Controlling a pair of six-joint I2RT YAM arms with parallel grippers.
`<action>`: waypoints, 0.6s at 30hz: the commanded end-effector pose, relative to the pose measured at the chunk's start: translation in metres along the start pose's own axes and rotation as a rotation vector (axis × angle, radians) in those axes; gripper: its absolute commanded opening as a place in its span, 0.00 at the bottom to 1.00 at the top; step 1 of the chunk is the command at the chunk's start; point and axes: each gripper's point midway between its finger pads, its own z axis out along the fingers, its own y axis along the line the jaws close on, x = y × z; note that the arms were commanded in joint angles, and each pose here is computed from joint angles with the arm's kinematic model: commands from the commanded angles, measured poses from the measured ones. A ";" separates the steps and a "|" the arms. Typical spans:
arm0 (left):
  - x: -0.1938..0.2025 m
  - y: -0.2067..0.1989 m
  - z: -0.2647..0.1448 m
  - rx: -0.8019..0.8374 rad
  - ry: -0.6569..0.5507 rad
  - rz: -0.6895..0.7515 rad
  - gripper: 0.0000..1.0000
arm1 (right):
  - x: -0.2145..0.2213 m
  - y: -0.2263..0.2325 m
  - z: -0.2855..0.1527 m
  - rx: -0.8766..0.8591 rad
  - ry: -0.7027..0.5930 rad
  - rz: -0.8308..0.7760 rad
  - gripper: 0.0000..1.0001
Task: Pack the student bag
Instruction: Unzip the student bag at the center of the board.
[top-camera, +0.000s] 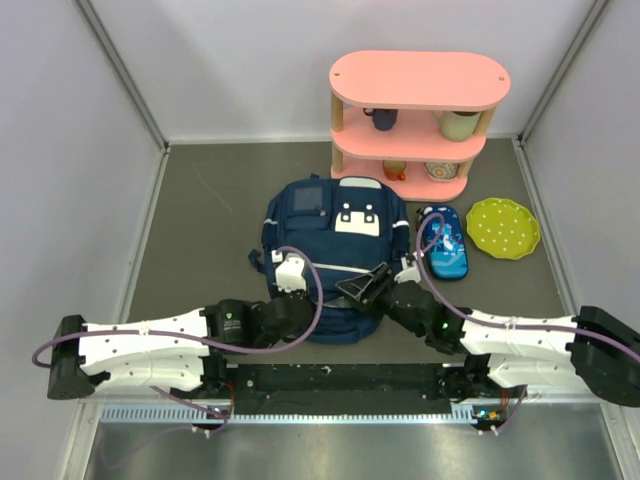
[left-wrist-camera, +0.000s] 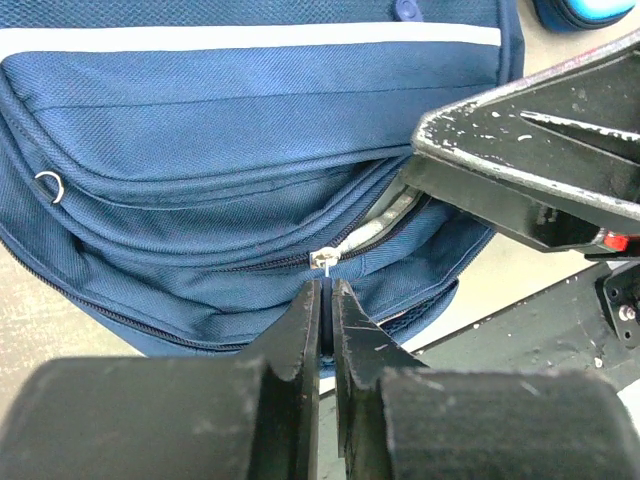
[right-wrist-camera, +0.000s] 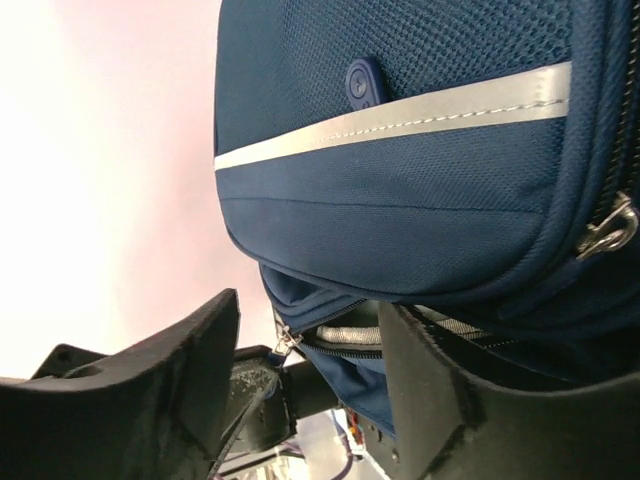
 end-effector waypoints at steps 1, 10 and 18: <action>-0.006 -0.035 -0.004 0.147 -0.004 0.002 0.00 | -0.054 0.004 0.014 0.010 -0.260 0.045 0.65; -0.009 -0.069 -0.015 0.230 -0.020 0.057 0.00 | -0.055 -0.013 0.034 0.024 -0.272 0.146 0.66; -0.006 -0.082 -0.024 0.308 -0.017 0.105 0.00 | -0.060 -0.039 0.046 0.166 -0.320 0.226 0.43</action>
